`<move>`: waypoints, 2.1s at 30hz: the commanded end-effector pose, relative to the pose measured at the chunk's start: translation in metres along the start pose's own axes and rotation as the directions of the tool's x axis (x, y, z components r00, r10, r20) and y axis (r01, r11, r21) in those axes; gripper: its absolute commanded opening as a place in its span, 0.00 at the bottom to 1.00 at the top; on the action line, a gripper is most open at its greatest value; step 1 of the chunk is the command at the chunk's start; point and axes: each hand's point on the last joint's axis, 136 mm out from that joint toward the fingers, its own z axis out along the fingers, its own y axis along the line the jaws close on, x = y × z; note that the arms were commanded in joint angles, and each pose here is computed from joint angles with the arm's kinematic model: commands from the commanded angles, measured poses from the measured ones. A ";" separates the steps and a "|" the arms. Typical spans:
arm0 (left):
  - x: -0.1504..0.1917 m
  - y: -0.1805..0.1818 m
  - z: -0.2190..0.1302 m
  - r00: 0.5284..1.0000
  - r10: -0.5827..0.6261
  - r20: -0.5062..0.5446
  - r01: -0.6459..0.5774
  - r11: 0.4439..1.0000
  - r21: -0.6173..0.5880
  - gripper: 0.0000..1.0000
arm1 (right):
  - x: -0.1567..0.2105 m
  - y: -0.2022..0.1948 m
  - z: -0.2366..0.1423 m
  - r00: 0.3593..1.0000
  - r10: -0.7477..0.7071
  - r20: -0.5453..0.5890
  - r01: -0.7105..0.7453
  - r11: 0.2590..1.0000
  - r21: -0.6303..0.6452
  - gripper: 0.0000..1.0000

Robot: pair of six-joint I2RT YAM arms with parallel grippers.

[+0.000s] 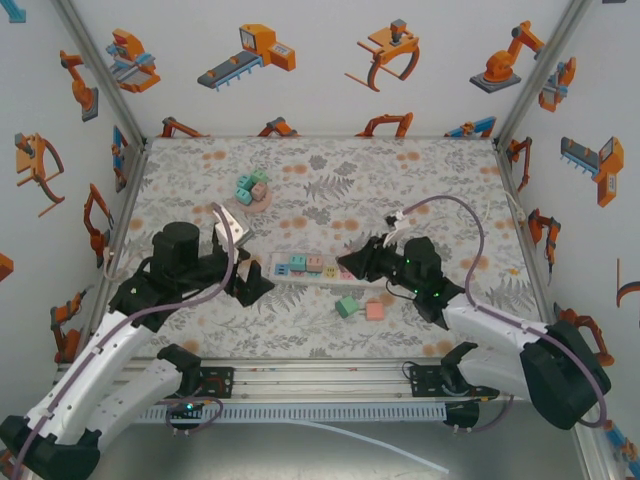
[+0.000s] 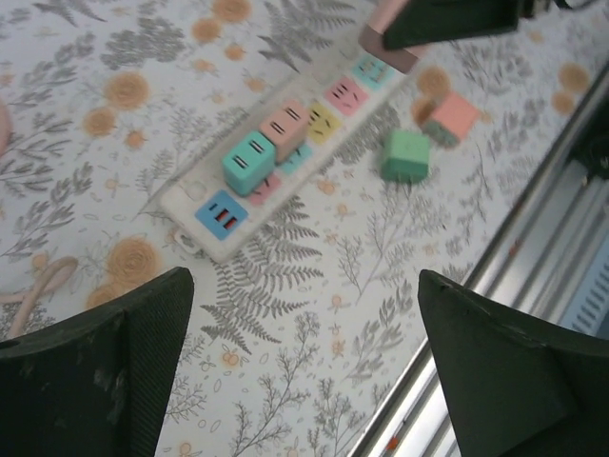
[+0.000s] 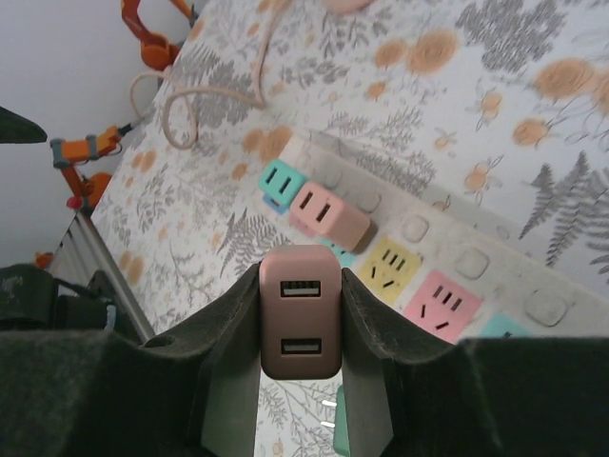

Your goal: Pull the plug off the socket

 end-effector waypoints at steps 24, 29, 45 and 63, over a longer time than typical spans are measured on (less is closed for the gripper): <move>0.046 -0.053 -0.002 0.965 0.263 -0.020 -0.246 0.924 0.292 0.97 | 0.126 0.009 0.064 0.928 0.009 -0.371 -0.036 0.997 -0.065 0.34; 0.046 -0.051 0.001 0.965 0.260 -0.027 -0.240 0.925 0.294 0.97 | 0.123 0.005 0.062 0.935 0.009 -0.355 -0.027 0.999 -0.046 0.44; 0.037 -0.050 0.001 0.968 0.250 -0.011 -0.237 0.929 0.286 0.97 | 0.083 0.016 0.042 0.968 -0.116 -0.222 0.110 0.993 -0.039 0.50; 0.009 0.022 0.029 0.992 -0.122 0.012 0.123 0.987 -0.100 0.97 | -0.045 0.071 0.012 0.560 -0.824 0.086 0.817 0.567 0.107 0.57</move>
